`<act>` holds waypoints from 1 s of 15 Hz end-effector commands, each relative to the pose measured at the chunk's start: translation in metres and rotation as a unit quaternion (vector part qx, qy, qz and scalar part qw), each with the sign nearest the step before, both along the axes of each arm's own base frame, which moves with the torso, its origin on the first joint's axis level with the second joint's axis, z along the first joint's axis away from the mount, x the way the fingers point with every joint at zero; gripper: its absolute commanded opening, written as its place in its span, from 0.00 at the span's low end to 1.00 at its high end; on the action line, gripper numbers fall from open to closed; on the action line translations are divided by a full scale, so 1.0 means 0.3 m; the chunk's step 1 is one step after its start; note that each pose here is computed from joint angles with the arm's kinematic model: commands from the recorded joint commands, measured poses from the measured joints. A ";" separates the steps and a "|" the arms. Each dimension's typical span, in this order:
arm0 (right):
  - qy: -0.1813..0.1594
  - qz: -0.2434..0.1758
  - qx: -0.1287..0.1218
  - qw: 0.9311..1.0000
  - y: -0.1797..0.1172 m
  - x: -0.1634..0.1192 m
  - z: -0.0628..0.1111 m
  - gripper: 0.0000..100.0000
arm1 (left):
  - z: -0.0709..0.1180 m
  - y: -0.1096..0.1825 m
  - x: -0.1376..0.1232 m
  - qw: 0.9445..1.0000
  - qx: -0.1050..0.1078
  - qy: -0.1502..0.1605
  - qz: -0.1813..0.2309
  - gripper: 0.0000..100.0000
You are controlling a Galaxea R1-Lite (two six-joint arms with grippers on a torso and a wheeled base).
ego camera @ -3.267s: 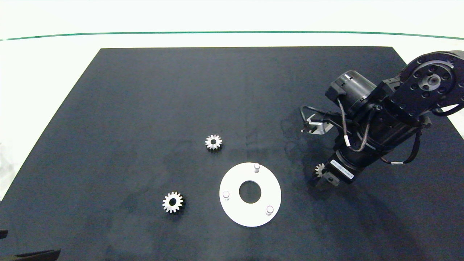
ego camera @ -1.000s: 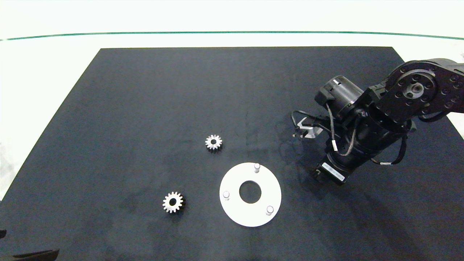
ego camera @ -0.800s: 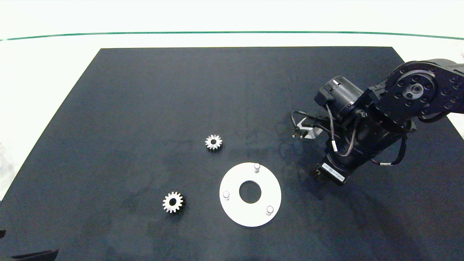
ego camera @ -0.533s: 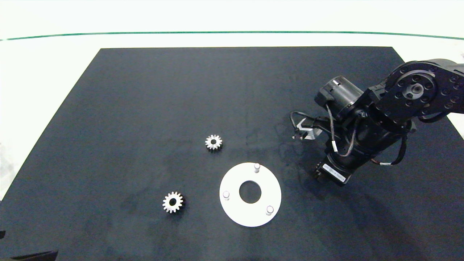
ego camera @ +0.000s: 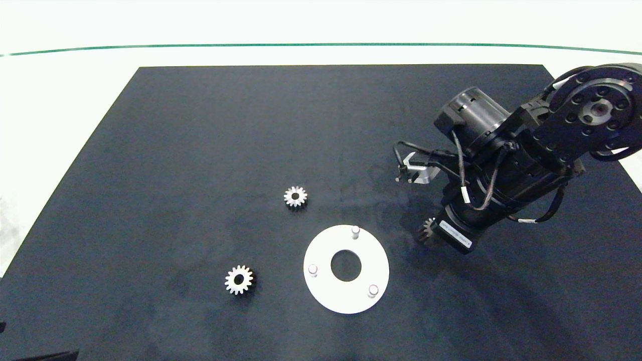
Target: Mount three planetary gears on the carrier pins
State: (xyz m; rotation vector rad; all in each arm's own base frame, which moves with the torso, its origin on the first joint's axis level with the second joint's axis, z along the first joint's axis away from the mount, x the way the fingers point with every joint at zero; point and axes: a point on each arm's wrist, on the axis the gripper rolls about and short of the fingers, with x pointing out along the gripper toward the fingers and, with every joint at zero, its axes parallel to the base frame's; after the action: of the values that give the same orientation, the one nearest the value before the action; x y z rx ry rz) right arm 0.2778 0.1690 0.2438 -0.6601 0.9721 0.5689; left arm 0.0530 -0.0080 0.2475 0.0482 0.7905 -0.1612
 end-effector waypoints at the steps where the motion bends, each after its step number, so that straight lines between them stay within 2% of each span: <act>1: -0.010 0.035 0.012 0.999 0.060 -0.034 0.026 0.28 | -0.001 0.001 -0.011 1.000 0.000 0.000 -0.001 1.00; 5: -0.009 0.081 0.015 0.997 0.141 -0.083 0.024 0.28 | 0.003 0.002 -0.016 1.000 -0.002 -0.007 0.000 1.00; 9: 0.001 0.121 0.005 0.993 0.202 -0.112 -0.001 0.28 | 0.005 0.004 -0.028 1.000 -0.003 -0.013 0.001 1.00; 12: 0.014 0.143 0.013 0.990 0.229 -0.129 -0.012 0.28 | 0.010 0.005 -0.040 1.000 -0.006 -0.025 0.001 1.00; 15: 0.024 0.159 0.015 0.987 0.249 -0.151 -0.021 0.28 | 0.018 0.010 -0.073 0.999 -0.010 -0.053 0.002 1.00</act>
State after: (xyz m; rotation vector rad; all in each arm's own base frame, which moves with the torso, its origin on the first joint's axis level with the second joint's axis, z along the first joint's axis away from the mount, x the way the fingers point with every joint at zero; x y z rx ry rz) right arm 0.2347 0.2413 0.2397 -0.7721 0.8990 0.8728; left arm 0.0380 -0.0060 0.2523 0.0370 0.7071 -0.1616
